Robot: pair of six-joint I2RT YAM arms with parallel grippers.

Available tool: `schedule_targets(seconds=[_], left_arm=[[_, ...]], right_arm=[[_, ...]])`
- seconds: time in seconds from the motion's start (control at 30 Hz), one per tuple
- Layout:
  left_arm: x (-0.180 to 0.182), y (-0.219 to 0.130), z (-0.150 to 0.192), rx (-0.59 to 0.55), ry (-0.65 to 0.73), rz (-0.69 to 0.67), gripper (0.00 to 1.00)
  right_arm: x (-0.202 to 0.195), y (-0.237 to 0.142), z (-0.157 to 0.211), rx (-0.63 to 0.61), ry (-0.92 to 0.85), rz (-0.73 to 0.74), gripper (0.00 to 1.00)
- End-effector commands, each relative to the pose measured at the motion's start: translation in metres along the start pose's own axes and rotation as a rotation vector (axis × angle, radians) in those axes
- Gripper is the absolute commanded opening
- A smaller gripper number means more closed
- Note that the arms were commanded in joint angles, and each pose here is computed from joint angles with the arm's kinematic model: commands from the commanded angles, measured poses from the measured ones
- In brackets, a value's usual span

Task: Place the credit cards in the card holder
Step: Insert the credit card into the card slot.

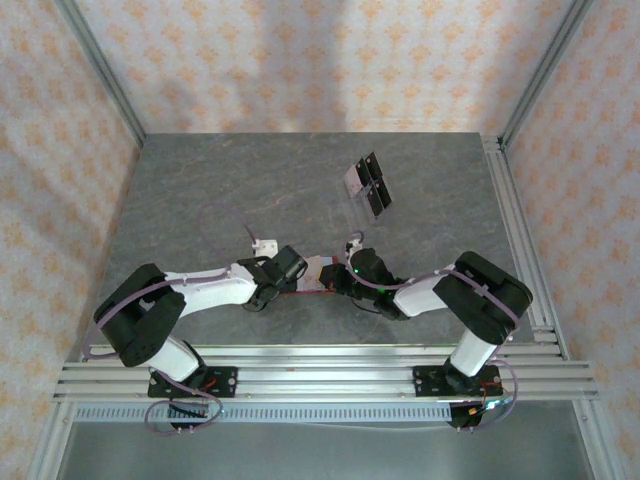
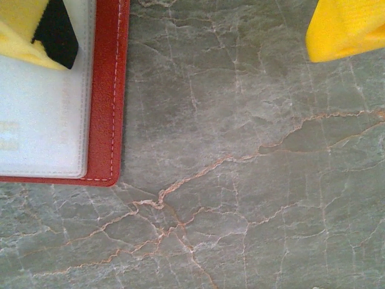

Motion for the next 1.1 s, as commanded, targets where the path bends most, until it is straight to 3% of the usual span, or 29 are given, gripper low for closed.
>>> schedule_targets(seconds=[0.0,0.5,1.07], left_arm=[[0.01,0.003,0.012,0.02,0.041,-0.06,1.0],[0.01,0.002,0.012,0.016,0.041,-0.059,1.0],[0.019,-0.006,0.006,-0.003,0.06,-0.138,1.0]], right_arm=[[0.008,0.004,-0.009,-0.025,-0.002,-0.039,0.0],[-0.001,0.011,-0.002,0.021,0.034,-0.053,0.0],[-0.01,0.007,-0.002,-0.022,0.051,-0.022,0.0]])
Point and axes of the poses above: each hand's point on the last joint's axis, 136 mm out from that joint toward the fingers, its own y axis out along the fingers, its own x axis along the line the jaws close on, z = x × y, the point moved 9 cm from there along -y, back along the fingers, and after that the axes turned 2 degrees about -y, right-handed, at the moved point
